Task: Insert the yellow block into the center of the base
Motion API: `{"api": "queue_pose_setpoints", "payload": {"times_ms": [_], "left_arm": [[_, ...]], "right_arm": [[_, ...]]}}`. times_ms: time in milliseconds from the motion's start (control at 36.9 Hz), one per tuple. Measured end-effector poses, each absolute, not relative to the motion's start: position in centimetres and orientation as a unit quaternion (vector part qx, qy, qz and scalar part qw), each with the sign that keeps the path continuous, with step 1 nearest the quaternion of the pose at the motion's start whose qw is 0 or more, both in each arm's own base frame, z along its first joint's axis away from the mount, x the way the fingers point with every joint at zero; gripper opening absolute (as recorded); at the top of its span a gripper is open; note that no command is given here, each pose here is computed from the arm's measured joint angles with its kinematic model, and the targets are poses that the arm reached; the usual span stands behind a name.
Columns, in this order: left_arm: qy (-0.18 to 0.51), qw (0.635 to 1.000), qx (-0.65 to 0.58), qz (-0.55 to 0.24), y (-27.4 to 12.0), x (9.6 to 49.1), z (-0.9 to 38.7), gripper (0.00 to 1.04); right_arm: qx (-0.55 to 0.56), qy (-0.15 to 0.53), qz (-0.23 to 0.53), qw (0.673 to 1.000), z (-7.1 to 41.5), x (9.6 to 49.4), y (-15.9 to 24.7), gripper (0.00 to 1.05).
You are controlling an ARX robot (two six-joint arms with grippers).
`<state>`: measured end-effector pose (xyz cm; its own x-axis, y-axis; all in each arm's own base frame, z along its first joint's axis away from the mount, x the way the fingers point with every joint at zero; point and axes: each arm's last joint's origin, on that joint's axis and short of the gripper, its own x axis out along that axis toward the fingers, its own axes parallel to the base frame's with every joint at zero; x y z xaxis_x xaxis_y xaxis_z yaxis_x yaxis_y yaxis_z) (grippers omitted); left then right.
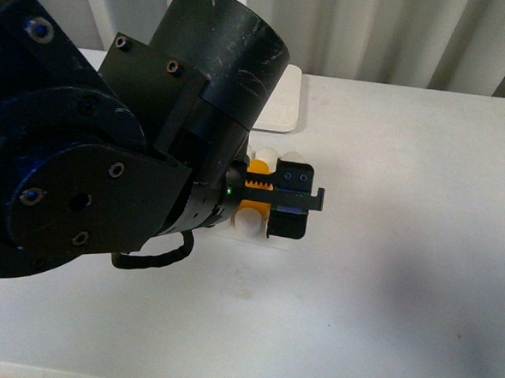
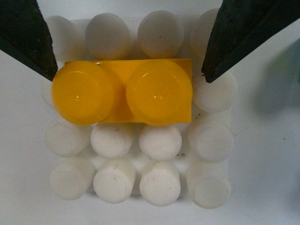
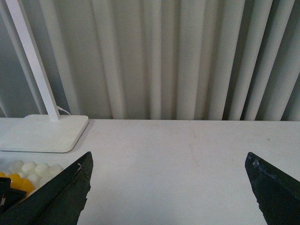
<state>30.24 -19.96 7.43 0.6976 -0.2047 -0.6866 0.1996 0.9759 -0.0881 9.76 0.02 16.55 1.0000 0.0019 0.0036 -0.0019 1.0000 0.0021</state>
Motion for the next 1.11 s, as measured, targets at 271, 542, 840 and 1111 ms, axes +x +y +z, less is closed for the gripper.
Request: {"api": "queue_pose_setpoints", "payload": {"times_ms": [271,542,840,1111], "left_arm": [[0.329,0.939,-0.031,-0.097,-17.9,29.9,11.5,0.98],[0.284,0.955,-0.069,-0.05,-11.2,26.3,14.9,0.98],[0.017,0.999,-0.031,0.003,-1.7,18.5,18.6,0.61],[0.006,1.0,-0.007,0.0,-0.1,15.7,17.7,0.09]], "right_arm": [[0.001,-0.002,0.001,1.0,16.5,9.8,0.0,0.95],[0.001,-0.002,0.001,1.0,16.5,9.8,0.0,0.95],[0.001,-0.002,0.001,1.0,16.5,9.8,0.0,0.95],[0.001,-0.002,0.001,1.0,16.5,9.8,0.0,0.95]]}}
